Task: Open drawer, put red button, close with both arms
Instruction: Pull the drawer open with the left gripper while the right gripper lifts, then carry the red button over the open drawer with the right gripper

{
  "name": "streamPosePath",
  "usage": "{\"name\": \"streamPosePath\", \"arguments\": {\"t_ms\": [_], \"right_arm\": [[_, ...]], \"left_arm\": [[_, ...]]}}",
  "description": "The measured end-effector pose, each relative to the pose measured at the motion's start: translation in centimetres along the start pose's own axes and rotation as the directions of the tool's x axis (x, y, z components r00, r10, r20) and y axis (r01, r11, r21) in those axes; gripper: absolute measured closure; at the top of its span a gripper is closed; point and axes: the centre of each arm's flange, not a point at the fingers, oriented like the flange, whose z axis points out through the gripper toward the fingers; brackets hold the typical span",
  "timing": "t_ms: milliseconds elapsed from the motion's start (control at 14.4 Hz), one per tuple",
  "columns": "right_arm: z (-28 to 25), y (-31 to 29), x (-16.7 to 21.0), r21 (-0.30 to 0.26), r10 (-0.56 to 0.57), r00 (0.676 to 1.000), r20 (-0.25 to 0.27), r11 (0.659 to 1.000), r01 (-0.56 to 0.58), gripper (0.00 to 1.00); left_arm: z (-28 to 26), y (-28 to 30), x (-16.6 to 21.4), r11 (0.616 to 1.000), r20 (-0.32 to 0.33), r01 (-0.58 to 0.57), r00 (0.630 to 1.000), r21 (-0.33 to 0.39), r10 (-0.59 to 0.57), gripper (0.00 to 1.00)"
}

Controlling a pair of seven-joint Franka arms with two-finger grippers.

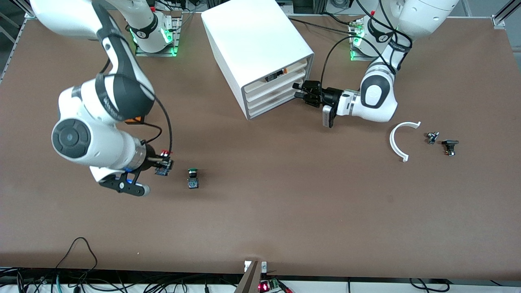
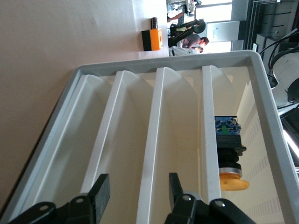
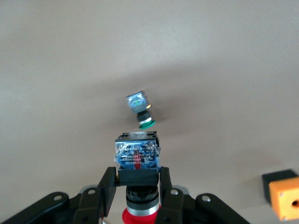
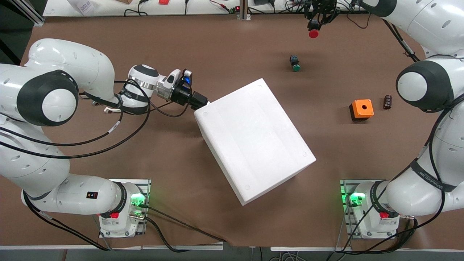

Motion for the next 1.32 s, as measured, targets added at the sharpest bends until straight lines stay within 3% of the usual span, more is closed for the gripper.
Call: {"name": "streamPosePath", "arguments": {"t_ms": [139,208,278,486,694,903,1319], "right_arm": [[-1.8,-1.1,-1.6,0.023,0.052,0.999,0.001,0.998,-0.052,0.58],[-2.6,-1.6,-2.3,0.033,0.075,0.997,0.0,0.997,-0.075,0.58],[-3.2,-2.1,-3.0,0.041,0.1,0.995,0.002,0.994,-0.1,0.58],[-4.6,-4.1,-5.2,0.067,0.188,0.982,0.014,0.98,-0.188,0.58],[-5.4,-6.6,-7.6,0.089,0.294,0.955,0.036,0.951,-0.296,0.58],[-5.5,-9.8,-10.7,0.095,0.389,0.92,0.053,0.915,-0.392,0.58],[-5.3,-14.9,-15.3,0.143,0.536,0.841,0.07,0.829,-0.541,0.58]], "left_arm": [[0.9,-0.2,-0.7,1.0,0.008,-0.01,1.0,-0.013,0.01,0.43],[1.1,-0.4,-0.9,1.0,0.012,-0.012,1.0,-0.015,0.012,0.48],[1.3,-0.6,-1.2,1.0,0.016,-0.013,1.0,-0.017,0.013,0.61],[2.4,-1.2,-1.8,0.999,0.035,-0.001,0.999,-0.032,0.002,0.69],[2.8,-1.3,-2.0,0.999,0.043,0.007,0.999,-0.045,-0.005,0.7],[3.0,-1.1,-1.9,0.998,0.041,-0.007,0.999,-0.064,0.01,0.85],[-0.7,-1.2,0.1,0.998,-0.04,-0.025,0.999,-0.058,0.023,0.85]]}}
